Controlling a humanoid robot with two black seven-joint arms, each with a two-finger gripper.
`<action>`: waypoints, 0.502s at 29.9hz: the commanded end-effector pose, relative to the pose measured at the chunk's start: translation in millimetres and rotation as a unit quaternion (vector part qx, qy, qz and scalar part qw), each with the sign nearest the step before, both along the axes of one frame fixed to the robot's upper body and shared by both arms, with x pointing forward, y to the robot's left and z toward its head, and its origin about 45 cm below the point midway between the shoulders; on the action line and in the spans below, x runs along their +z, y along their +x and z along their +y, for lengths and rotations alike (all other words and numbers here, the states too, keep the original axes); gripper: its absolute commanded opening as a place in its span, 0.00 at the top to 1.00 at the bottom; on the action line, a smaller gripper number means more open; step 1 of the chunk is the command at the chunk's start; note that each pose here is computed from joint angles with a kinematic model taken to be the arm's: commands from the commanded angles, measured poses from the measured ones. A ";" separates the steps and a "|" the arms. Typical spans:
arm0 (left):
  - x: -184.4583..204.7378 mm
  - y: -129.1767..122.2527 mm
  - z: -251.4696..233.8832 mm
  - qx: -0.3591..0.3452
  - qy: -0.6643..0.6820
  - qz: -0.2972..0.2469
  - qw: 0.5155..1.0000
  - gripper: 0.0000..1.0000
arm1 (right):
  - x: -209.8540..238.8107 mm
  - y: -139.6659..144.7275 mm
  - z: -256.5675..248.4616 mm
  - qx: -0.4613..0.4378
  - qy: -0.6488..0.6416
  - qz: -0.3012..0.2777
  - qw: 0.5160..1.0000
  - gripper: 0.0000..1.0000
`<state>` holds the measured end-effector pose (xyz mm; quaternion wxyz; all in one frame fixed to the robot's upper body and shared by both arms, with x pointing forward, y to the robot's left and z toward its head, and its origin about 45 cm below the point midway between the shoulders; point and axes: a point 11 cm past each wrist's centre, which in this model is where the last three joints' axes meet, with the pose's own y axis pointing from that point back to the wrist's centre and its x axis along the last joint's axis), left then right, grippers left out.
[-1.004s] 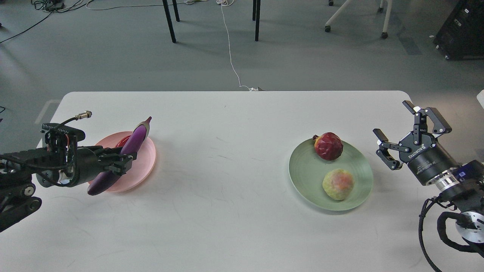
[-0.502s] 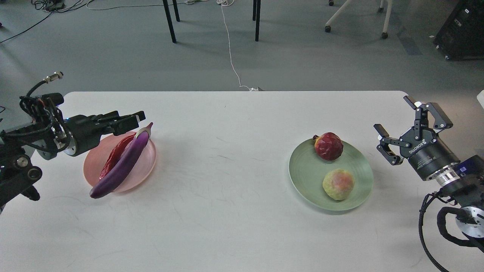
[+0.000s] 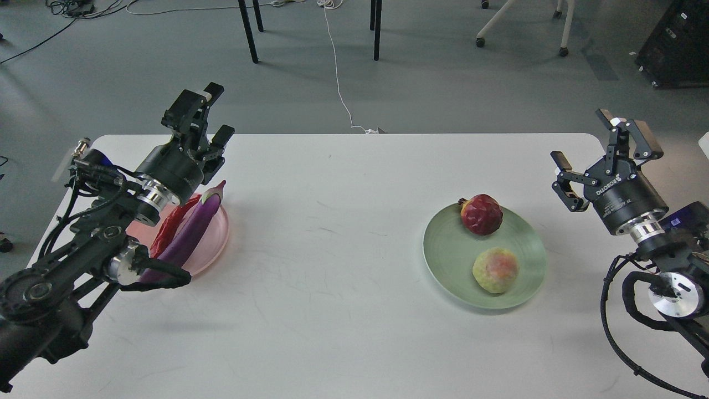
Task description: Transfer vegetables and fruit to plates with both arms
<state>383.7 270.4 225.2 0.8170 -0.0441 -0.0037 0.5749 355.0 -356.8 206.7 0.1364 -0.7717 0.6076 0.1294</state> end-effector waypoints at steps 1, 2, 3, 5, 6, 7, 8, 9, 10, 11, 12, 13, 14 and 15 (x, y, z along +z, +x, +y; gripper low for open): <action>-26.7 -7.7 2.8 0.006 -0.033 0.032 0.999 0.02 | -1.6 1.6 6.7 -0.001 0.010 -0.001 1.000 0.01; -32.2 -9.3 6.6 0.008 -0.042 0.041 0.998 0.02 | -2.9 1.8 10.0 0.000 0.014 0.000 1.000 0.01; -37.9 -11.4 8.4 0.006 -0.052 0.051 0.997 0.02 | -5.0 1.0 12.6 0.002 0.017 0.002 1.000 0.01; -49.0 -15.2 12.9 0.003 -0.071 0.072 0.995 0.02 | -9.8 -1.1 19.5 0.008 0.025 0.006 1.000 0.01; -54.8 -17.8 12.5 -0.001 -0.078 0.084 0.993 0.02 | -13.0 -2.1 22.9 0.009 0.028 0.008 1.000 0.01; -58.9 -20.1 11.8 -0.006 -0.081 0.092 0.992 0.02 | -16.3 -3.2 26.0 0.011 0.032 0.012 0.999 0.01; -62.3 -22.8 10.1 -0.012 -0.083 0.099 0.992 0.02 | -18.3 -3.8 29.6 0.013 0.035 0.013 0.999 0.01; -63.5 -24.1 9.4 -0.017 -0.083 0.102 0.991 0.02 | -20.3 -4.7 32.8 0.018 0.032 0.015 0.999 0.01; -65.6 -25.8 9.3 -0.017 -0.082 0.105 0.991 0.02 | -22.2 -5.9 34.7 0.022 0.027 0.016 0.999 0.01; -66.8 -26.6 7.9 -0.019 -0.082 0.106 0.991 0.02 | -23.7 -7.1 37.5 0.029 0.017 0.015 0.999 0.01; -67.0 -26.8 8.1 -0.020 -0.081 0.107 0.991 0.02 | -24.1 -7.6 38.8 0.034 0.009 0.013 0.999 0.01; -67.1 -26.8 7.5 -0.020 -0.082 0.107 0.991 0.02 | -24.8 -8.3 40.2 0.039 0.001 0.012 0.999 0.01; -67.3 -26.9 7.8 -0.020 -0.081 0.107 0.991 0.02 | -24.1 -8.5 41.4 0.044 -0.006 0.009 0.999 0.01; -67.3 -26.9 7.8 -0.020 -0.081 0.107 0.991 0.02 | -23.9 -8.5 41.9 0.045 -0.007 0.009 0.999 0.01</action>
